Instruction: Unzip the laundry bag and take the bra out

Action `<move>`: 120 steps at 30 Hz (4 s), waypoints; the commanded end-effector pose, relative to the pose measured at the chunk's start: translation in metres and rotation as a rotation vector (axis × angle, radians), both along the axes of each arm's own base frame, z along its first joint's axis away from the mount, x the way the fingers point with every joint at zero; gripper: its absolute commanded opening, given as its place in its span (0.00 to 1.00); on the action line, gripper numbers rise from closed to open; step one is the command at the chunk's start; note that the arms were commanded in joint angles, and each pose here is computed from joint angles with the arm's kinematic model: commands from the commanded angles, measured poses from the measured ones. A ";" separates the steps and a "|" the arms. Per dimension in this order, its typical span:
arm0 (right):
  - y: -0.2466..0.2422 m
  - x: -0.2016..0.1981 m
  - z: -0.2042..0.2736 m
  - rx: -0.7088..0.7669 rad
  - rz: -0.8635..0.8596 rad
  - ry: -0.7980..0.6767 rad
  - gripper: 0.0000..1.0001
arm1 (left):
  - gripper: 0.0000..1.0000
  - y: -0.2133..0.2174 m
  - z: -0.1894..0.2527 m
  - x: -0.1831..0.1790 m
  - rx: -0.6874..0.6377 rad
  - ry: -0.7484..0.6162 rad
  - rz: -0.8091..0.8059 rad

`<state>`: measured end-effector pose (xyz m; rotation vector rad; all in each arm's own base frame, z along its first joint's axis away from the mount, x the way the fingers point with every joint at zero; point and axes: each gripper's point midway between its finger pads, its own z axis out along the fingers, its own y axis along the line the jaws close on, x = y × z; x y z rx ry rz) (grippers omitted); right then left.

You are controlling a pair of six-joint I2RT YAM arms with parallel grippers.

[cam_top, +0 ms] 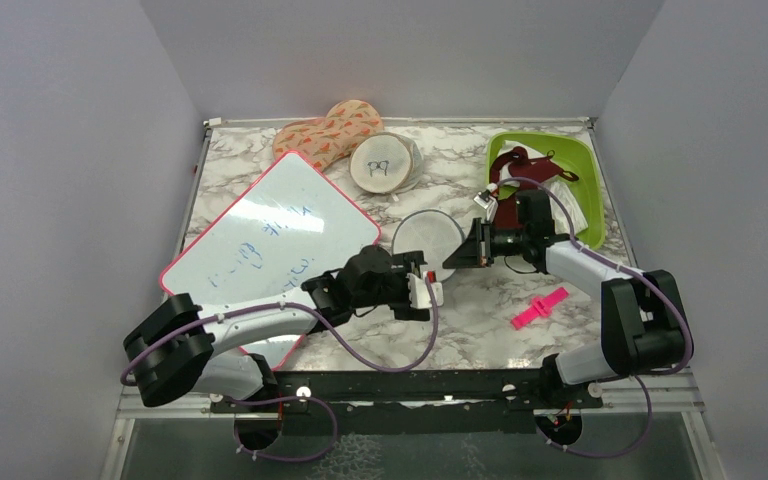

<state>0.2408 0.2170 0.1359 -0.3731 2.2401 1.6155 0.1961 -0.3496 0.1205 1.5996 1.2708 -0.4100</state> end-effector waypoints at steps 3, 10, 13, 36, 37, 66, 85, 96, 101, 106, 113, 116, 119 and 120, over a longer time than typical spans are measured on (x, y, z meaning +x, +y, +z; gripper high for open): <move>0.001 -0.010 0.022 0.043 0.039 -0.054 0.01 | 0.43 0.004 0.000 0.033 0.061 -0.180 0.113; -0.002 -0.003 0.020 -0.010 -0.011 -0.080 0.06 | 0.03 0.002 0.019 0.036 0.018 -0.192 0.150; -0.006 0.007 0.021 -0.057 -0.064 -0.102 0.25 | 0.00 -0.001 0.028 0.034 -0.024 -0.148 0.165; -0.051 -0.005 0.117 -0.107 -0.337 -1.403 0.56 | 0.00 -0.005 0.054 0.060 -0.189 0.225 0.403; -0.045 -0.015 0.115 -0.077 -0.282 -1.459 0.55 | 0.00 -0.004 0.053 0.065 -0.197 0.248 0.412; 0.014 0.017 0.089 -0.180 -0.019 -1.719 0.33 | 0.00 -0.015 0.065 0.067 -0.245 0.459 0.323; 0.013 0.027 0.069 -0.231 -0.006 -1.681 0.23 | 0.00 -0.013 0.070 0.069 -0.265 0.473 0.321; 0.014 0.032 0.061 -0.232 -0.030 -1.655 0.19 | 0.00 -0.015 0.068 0.067 -0.263 0.488 0.311; 0.013 0.035 0.062 -0.233 -0.051 -1.650 0.09 | 0.00 -0.015 0.068 0.067 -0.262 0.491 0.308; 0.006 0.041 0.063 -0.284 -0.095 -1.626 0.01 | 0.00 -0.013 0.067 0.070 -0.253 0.473 0.320; -0.011 0.054 0.063 -0.390 -0.186 -1.545 0.01 | 0.00 -0.007 0.069 0.073 -0.247 0.432 0.339; -0.020 0.063 0.068 -0.421 -0.274 -1.476 0.01 | 0.00 -0.002 0.071 0.076 -0.246 0.400 0.354; -0.029 0.070 0.076 -0.438 -0.366 -1.414 0.01 | 0.00 0.003 0.072 0.077 -0.239 0.362 0.354; -0.030 0.072 0.077 -0.446 -0.378 -1.397 0.01 | 0.00 0.004 0.073 0.077 -0.234 0.348 0.348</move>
